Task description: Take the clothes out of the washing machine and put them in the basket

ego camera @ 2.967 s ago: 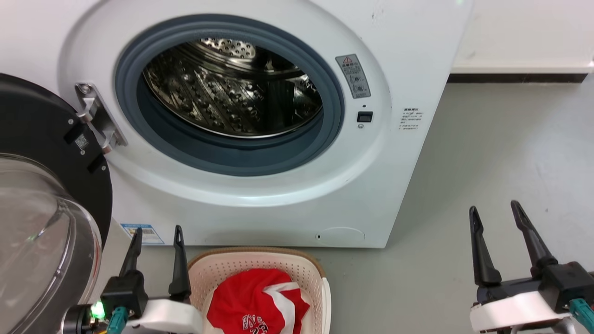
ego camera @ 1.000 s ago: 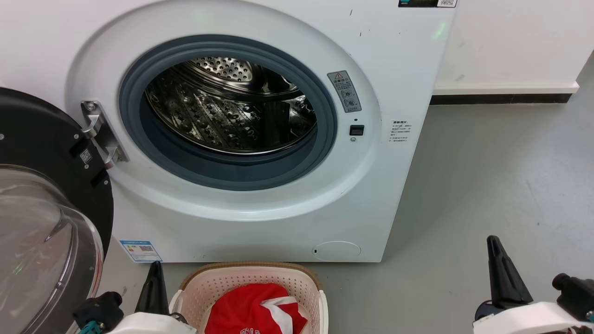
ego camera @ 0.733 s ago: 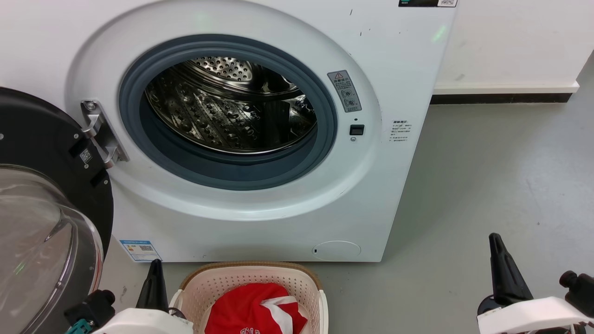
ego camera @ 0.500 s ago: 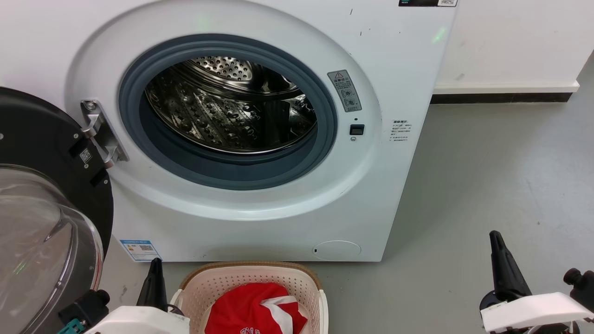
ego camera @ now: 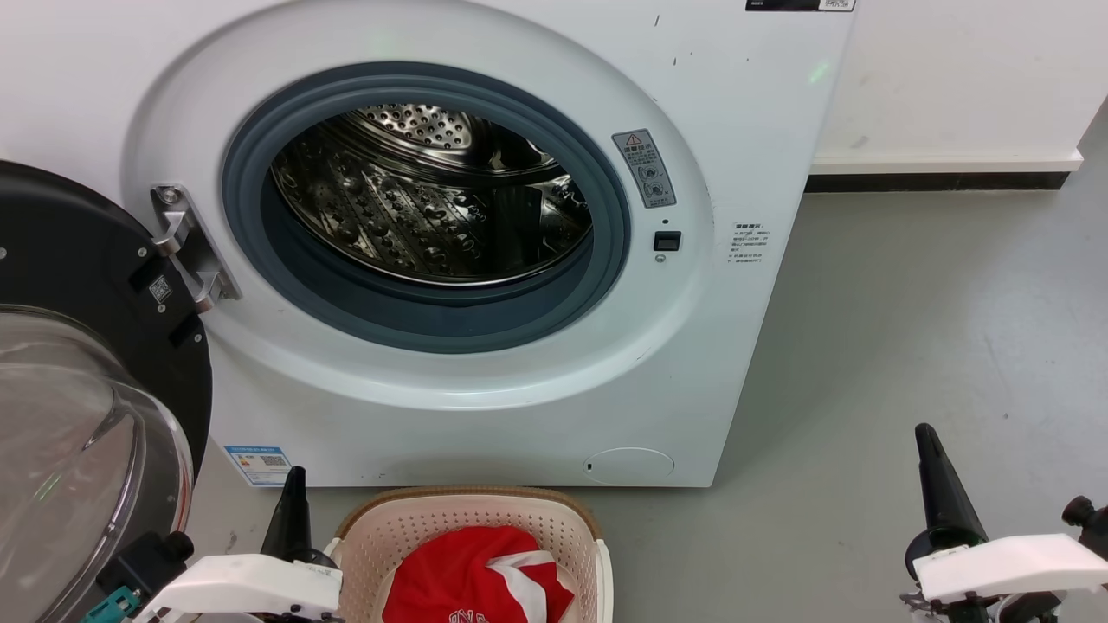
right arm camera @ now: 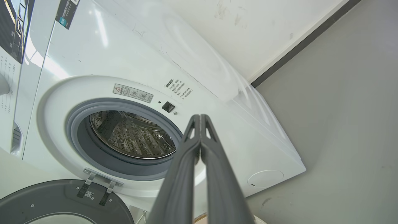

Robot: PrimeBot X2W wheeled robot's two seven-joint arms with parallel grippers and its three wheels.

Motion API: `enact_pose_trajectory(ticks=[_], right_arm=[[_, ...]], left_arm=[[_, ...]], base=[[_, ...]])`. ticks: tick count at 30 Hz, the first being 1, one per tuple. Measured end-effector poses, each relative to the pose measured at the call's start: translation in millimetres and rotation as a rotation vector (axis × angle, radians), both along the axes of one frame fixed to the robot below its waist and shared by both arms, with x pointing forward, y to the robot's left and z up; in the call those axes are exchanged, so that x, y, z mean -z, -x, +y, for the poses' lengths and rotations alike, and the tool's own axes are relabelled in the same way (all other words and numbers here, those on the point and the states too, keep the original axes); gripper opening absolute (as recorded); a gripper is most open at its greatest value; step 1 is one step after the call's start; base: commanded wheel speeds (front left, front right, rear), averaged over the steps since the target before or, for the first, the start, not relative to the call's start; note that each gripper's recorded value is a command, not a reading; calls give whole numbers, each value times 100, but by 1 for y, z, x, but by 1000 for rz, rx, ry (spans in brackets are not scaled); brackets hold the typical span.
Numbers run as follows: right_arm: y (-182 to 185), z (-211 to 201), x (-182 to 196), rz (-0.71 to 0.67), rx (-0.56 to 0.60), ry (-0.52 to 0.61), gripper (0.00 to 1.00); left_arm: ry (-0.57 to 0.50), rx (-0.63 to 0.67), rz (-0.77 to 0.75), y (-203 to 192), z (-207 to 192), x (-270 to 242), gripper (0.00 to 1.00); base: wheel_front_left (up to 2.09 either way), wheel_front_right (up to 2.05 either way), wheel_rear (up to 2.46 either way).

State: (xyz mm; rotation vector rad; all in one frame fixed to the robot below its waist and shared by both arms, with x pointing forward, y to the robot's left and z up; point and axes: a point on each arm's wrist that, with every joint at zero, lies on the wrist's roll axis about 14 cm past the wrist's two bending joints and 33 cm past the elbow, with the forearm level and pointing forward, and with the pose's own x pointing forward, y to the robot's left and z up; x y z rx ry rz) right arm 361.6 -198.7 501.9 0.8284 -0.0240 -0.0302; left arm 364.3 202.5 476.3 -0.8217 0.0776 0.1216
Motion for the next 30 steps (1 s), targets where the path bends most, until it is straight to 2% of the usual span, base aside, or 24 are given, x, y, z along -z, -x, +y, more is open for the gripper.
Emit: enact_pose_trajectory(ticks=[30], right_arm=[[-12,-2,1,17,-5,-344,0]], left_arm=[[352,4,-38,-11,-2,-8,0]], base=[[0,0,0]])
